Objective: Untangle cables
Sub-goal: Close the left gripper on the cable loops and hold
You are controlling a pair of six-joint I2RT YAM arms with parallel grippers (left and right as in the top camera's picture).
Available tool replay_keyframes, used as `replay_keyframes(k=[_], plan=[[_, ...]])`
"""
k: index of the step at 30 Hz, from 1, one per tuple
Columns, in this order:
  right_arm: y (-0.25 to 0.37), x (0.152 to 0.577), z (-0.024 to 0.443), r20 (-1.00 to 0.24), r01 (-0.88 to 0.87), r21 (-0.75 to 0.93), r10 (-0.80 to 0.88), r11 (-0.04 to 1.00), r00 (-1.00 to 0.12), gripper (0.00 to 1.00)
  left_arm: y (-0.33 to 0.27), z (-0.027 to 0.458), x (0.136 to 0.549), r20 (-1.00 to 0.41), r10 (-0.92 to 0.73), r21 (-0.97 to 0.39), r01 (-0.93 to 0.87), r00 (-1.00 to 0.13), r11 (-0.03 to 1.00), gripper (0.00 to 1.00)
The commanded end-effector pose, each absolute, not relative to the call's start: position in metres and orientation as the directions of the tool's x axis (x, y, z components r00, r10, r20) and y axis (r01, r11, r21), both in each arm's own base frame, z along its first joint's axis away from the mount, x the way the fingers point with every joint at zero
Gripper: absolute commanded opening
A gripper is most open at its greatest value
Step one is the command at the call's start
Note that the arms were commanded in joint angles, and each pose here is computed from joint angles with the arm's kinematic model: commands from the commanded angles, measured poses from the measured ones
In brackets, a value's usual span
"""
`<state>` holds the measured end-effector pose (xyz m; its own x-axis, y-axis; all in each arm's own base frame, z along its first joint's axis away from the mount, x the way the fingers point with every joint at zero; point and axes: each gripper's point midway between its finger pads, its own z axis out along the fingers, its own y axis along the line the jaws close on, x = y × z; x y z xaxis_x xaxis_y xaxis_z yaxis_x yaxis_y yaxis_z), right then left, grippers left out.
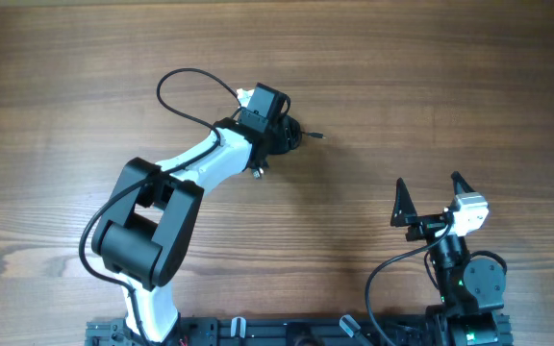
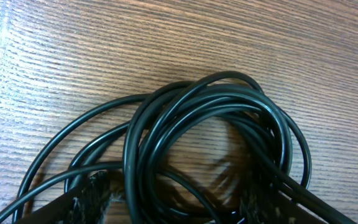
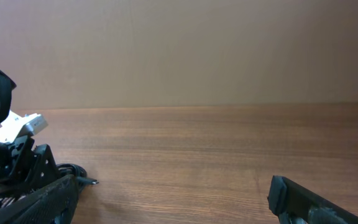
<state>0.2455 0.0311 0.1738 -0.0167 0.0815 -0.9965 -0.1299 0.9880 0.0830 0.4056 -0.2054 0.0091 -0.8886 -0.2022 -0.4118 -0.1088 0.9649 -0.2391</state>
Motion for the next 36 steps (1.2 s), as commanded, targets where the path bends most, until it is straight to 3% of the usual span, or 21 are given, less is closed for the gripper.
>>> replay_keyframes(k=[1, 22, 33, 36], plan=[[0.0265, 0.2454, 0.1765, -0.995, -0.108, 0.097, 0.097, 0.989, -0.004, 1.00, -0.2020, 0.0047, 0.4052, -0.406, -0.206, -0.219, -0.124, -0.890, 0.968, 0.70], [0.0265, 0.2454, 0.1765, -0.995, -0.108, 0.097, 0.097, 0.989, -0.004, 1.00, -0.2021, 0.0048, 0.4054, -0.406, -0.210, -0.221, -0.127, -0.889, 0.967, 0.71], [0.0265, 0.2454, 0.1765, -0.995, -0.108, 0.097, 0.097, 0.989, -0.004, 1.00, -0.2020, 0.0049, 0.4055, -0.407, -0.209, -0.221, -0.127, -0.889, 0.967, 0.80], [0.0265, 0.2454, 0.1765, -0.995, -0.108, 0.097, 0.097, 0.990, -0.004, 1.00, -0.2046, 0.0080, 0.4108, -0.426, -0.210, -0.233, -0.117, -0.880, 0.965, 0.75]])
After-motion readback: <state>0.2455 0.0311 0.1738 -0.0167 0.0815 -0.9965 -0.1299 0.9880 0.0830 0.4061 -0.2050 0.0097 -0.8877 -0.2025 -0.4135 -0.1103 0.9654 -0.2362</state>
